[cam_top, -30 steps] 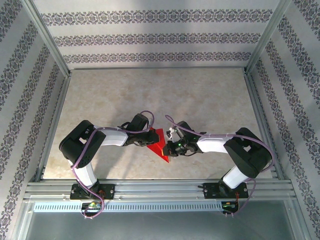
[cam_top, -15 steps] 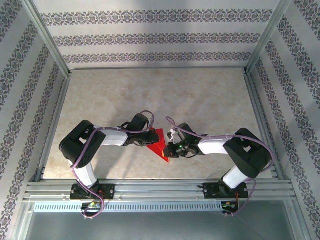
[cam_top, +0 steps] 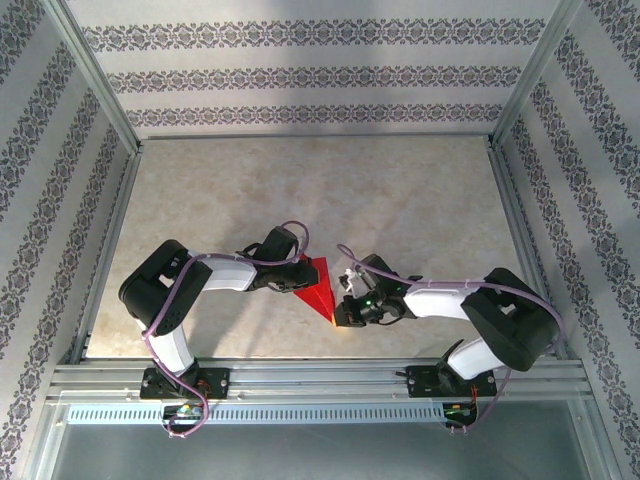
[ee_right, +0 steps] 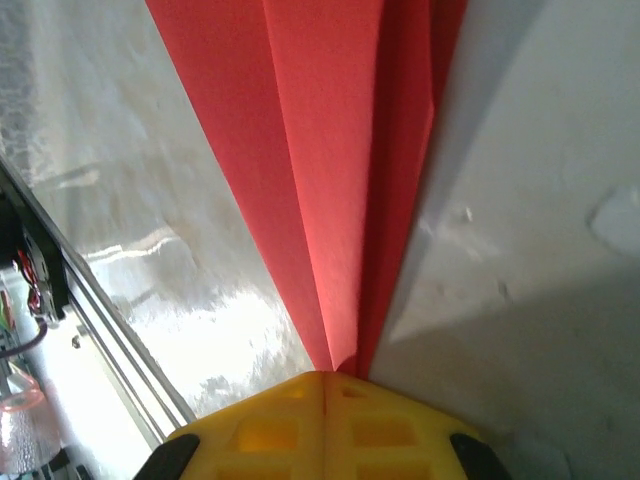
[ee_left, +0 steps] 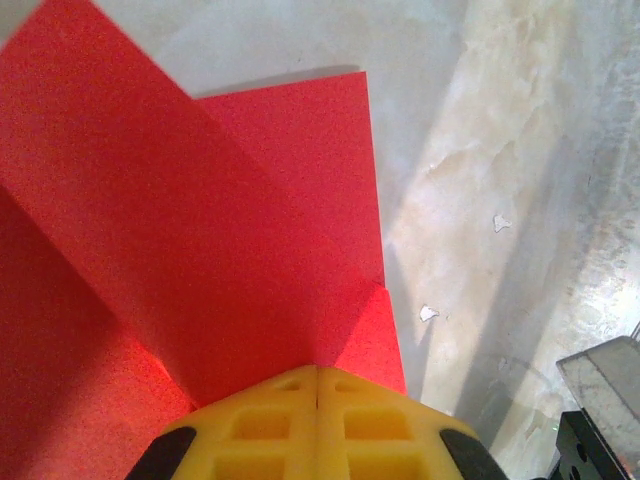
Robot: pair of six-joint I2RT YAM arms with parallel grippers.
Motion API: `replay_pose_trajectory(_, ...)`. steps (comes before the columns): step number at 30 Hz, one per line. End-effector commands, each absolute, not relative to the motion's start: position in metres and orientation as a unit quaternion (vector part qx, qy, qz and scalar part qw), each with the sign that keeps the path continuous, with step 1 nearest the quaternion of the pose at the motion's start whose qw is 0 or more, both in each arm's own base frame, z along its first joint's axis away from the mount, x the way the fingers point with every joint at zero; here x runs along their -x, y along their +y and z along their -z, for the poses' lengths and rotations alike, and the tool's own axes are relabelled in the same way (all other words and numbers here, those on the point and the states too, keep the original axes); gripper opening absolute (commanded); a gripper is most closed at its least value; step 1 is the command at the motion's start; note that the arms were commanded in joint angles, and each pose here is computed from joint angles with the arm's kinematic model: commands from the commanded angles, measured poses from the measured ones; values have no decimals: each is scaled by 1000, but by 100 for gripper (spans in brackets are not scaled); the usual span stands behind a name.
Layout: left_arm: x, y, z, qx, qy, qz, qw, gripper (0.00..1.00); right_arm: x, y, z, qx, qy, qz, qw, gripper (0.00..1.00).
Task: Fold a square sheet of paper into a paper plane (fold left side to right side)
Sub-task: Perform the fourth fold on the wing at the bottom-center of the table.
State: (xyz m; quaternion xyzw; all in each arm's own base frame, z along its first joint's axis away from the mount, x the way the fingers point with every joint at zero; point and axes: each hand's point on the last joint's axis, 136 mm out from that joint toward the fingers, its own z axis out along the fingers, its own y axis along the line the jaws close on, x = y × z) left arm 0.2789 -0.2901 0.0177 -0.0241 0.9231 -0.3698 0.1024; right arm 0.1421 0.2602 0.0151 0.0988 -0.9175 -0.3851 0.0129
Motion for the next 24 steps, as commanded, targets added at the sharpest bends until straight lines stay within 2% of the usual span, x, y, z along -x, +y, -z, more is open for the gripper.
replay_pose_trajectory(1, -265, -267, 18, 41, 950, 303, 71, 0, -113, 242, -5, -105, -926, 356, 63, 0)
replay_pose_trajectory(6, -265, -267, 17, 40, 950, 302, 71, 0, -117, 243, -24, -114, -923, 363, 51, 0)
replay_pose_trajectory(13, -266, -268, 16, 39, 949, 304, 72, 0, -145, 259, -69, -112, -895, 431, -9, 0)
replay_pose_trajectory(24, -266, -268, 13, 38, 949, 305, 74, 0, -196, 286, -51, -76, -912, 397, -74, 0)
